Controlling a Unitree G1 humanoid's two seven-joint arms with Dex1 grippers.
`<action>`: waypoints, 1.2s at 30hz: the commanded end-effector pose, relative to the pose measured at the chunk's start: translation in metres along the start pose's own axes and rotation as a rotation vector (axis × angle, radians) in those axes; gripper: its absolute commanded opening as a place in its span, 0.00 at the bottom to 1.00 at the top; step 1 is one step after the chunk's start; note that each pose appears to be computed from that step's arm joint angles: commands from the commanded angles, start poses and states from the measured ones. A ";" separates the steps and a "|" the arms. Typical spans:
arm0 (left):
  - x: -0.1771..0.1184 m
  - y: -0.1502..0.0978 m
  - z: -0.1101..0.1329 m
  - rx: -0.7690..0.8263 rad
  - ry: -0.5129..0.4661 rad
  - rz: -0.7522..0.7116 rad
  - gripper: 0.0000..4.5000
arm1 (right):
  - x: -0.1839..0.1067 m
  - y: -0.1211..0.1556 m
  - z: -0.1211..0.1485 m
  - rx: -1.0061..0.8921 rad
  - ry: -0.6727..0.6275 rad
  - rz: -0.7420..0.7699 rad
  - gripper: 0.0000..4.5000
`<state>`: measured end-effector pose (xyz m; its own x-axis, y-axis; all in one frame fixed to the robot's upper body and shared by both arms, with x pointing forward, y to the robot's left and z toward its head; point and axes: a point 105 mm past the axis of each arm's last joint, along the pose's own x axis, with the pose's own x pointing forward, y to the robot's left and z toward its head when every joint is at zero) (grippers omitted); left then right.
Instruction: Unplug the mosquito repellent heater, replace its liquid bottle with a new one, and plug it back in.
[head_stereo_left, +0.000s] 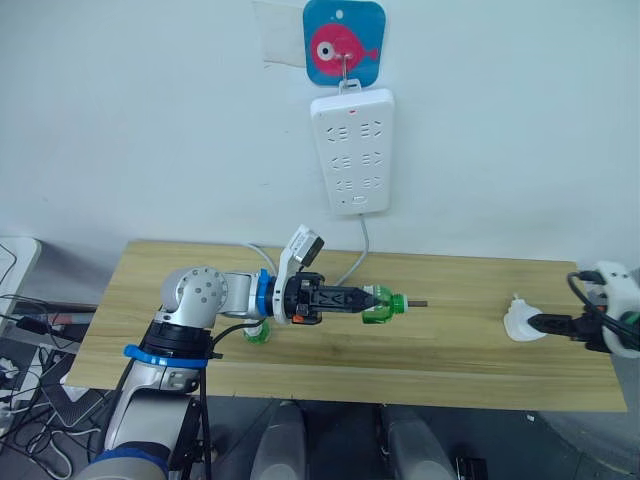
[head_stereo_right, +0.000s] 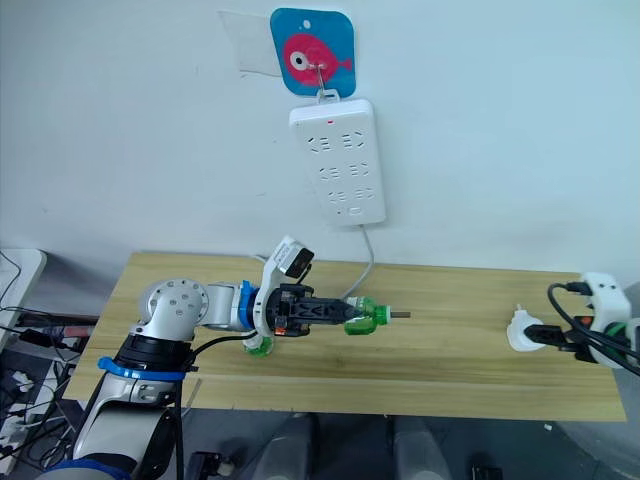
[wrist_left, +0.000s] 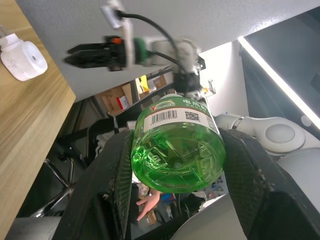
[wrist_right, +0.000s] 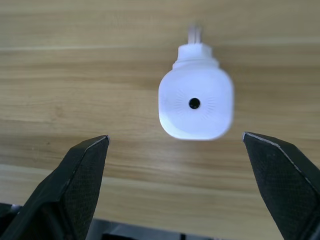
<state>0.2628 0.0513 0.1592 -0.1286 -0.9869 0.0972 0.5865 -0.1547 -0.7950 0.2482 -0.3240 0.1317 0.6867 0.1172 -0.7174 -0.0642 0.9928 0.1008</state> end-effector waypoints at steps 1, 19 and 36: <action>0.007 0.001 0.010 0.022 -0.074 -0.039 0.50 | -0.024 0.037 0.033 0.036 -0.309 0.118 0.99; 0.067 0.033 0.038 -0.103 -0.306 -0.050 0.50 | -0.056 0.201 0.038 0.855 -0.733 0.658 0.99; 0.073 0.015 0.037 -0.106 -0.273 -0.130 0.50 | -0.042 0.207 0.039 0.879 -0.679 0.648 0.99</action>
<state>0.2971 -0.0235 0.1650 0.0593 -0.9504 0.3054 0.4700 -0.2433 -0.8485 0.2373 -0.1241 0.2033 0.9585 0.2782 0.0620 -0.1736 0.3975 0.9010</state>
